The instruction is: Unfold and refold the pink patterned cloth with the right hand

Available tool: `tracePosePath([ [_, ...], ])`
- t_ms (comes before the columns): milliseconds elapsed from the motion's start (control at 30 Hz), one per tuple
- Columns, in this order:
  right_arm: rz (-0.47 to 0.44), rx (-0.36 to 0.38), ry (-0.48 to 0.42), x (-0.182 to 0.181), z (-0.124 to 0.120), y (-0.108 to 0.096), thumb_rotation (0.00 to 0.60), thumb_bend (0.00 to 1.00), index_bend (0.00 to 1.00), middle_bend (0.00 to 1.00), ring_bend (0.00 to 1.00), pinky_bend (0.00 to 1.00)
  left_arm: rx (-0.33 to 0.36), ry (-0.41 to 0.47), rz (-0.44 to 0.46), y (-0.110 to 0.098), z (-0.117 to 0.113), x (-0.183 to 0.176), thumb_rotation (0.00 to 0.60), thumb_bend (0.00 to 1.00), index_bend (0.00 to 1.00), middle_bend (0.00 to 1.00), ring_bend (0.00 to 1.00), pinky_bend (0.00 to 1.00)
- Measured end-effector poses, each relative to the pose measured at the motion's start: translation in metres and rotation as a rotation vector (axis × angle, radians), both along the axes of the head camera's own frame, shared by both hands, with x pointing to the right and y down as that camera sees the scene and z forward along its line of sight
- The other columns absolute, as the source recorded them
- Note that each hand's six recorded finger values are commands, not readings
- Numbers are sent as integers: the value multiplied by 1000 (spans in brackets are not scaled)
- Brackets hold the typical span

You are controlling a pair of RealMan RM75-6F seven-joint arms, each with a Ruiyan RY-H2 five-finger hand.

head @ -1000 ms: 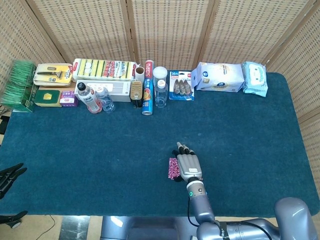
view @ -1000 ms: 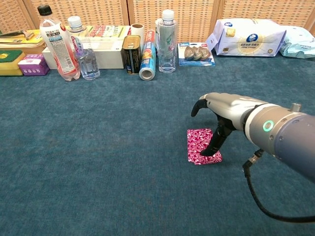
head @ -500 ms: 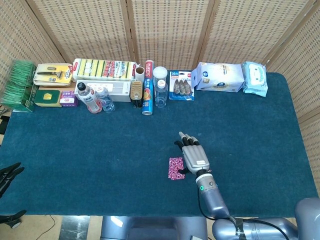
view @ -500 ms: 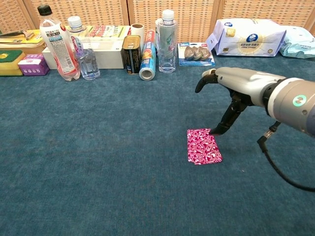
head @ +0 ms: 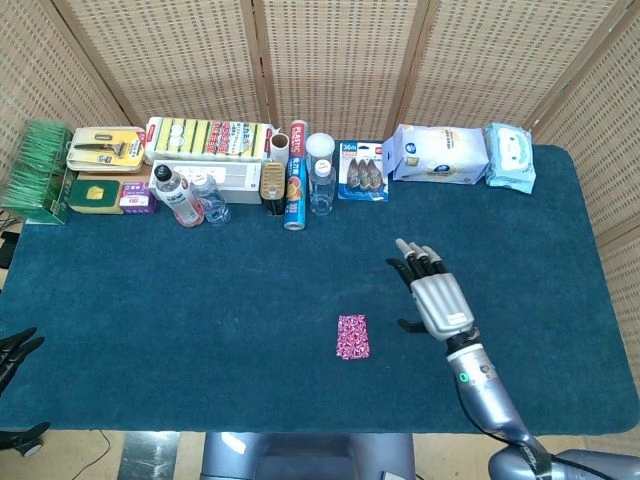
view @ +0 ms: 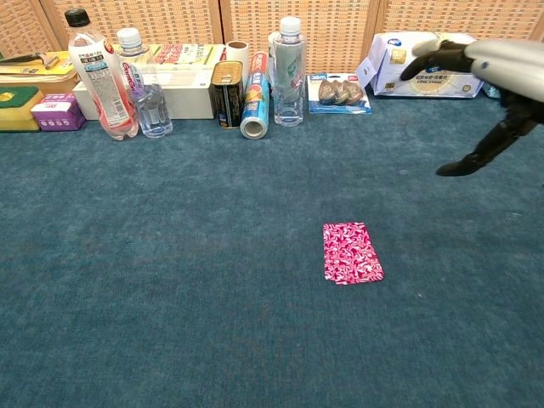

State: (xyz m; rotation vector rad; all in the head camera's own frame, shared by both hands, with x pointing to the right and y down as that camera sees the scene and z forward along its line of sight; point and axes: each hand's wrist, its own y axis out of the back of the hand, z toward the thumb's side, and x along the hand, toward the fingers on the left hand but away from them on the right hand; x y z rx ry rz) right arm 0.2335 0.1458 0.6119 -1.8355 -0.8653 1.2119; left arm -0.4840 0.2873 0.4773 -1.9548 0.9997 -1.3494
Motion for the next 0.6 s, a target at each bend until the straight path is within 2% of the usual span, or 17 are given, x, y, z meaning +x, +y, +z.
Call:
tracePosePath([
  [300, 35, 227, 82, 96, -36, 25, 600, 0, 120, 22, 0, 55, 104, -54, -28, 7, -8, -4, 600, 71, 0, 0, 0, 49],
  [400, 62, 304, 106, 126, -55, 42, 600, 0, 112, 13, 0, 51, 125, -74, -31, 7, -9, -7, 600, 70, 0, 0, 0, 49],
  [500, 110, 322, 156, 155, -77, 67, 600, 0, 106, 1, 0, 31, 142, -107, -42, 9, -7, -11, 600, 70, 0, 0, 0, 48],
  [600, 133, 300, 170, 161, -91, 81, 600, 0, 103, 0, 0, 19, 147, -113, -43, 11, -7, -12, 600, 71, 0, 0, 0, 49],
])
